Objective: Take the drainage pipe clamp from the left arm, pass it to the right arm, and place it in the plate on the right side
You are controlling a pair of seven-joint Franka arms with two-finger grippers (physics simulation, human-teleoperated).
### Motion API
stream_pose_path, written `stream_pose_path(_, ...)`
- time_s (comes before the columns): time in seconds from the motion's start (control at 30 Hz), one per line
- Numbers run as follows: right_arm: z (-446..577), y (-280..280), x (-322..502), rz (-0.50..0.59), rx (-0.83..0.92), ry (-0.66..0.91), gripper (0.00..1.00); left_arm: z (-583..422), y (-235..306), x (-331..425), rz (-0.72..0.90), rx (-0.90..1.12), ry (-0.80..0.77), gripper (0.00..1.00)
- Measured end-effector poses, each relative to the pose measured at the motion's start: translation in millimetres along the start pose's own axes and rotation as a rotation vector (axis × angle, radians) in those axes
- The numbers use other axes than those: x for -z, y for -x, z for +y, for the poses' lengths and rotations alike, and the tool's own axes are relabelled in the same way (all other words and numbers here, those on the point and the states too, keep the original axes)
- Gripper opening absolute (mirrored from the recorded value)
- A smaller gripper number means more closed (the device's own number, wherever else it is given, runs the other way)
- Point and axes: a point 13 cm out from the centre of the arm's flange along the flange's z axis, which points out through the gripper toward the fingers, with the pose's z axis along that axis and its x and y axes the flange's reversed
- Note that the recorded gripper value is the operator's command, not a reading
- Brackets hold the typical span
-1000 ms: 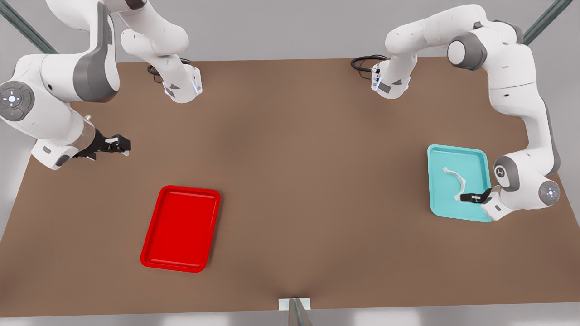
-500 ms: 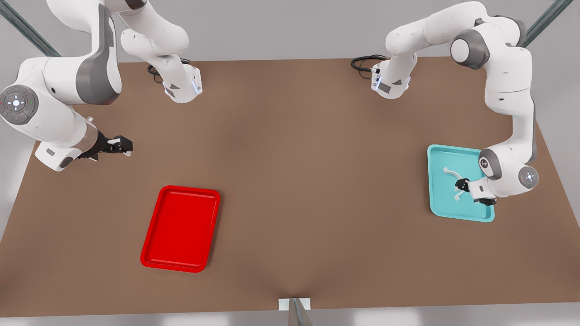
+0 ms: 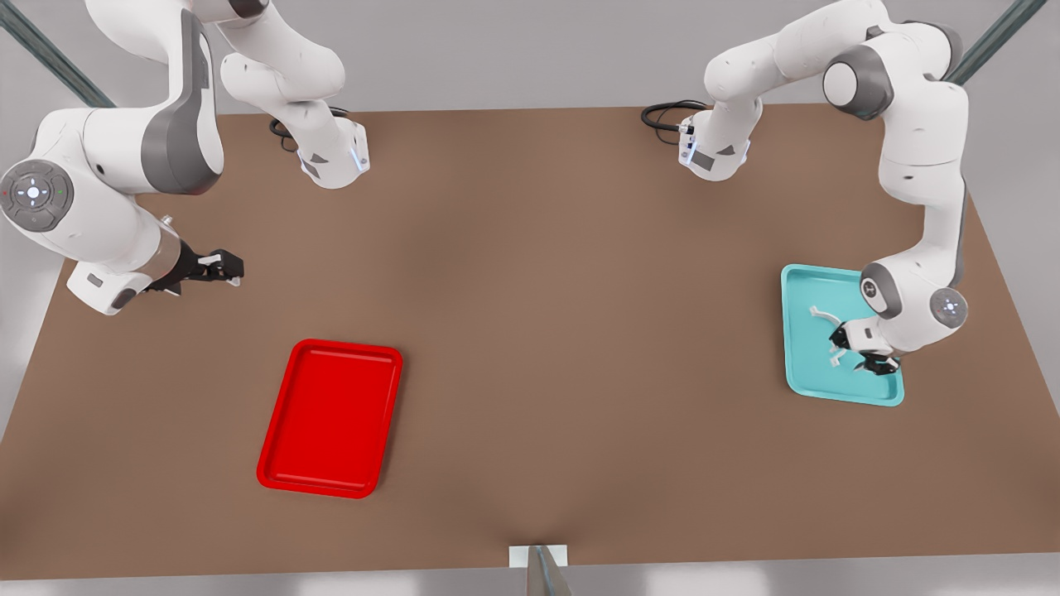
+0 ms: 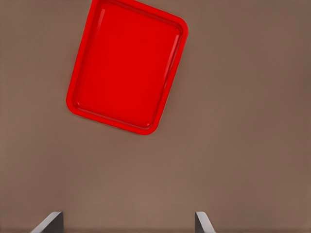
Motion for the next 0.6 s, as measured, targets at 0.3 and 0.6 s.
stream_pose_path(0.3,-0.1,-0.4,-2.7,0.005,0.002,0.001,1.00,-0.8,2.2,-0.7,-0.002,-0.029,0.004,0.54)
stream_pose_path(0.6,-0.4,-0.3,-4.4,0.008,0.003,0.000,1.00,-2.2,5.5,-0.8,-0.002,-0.049,0.004,0.40)
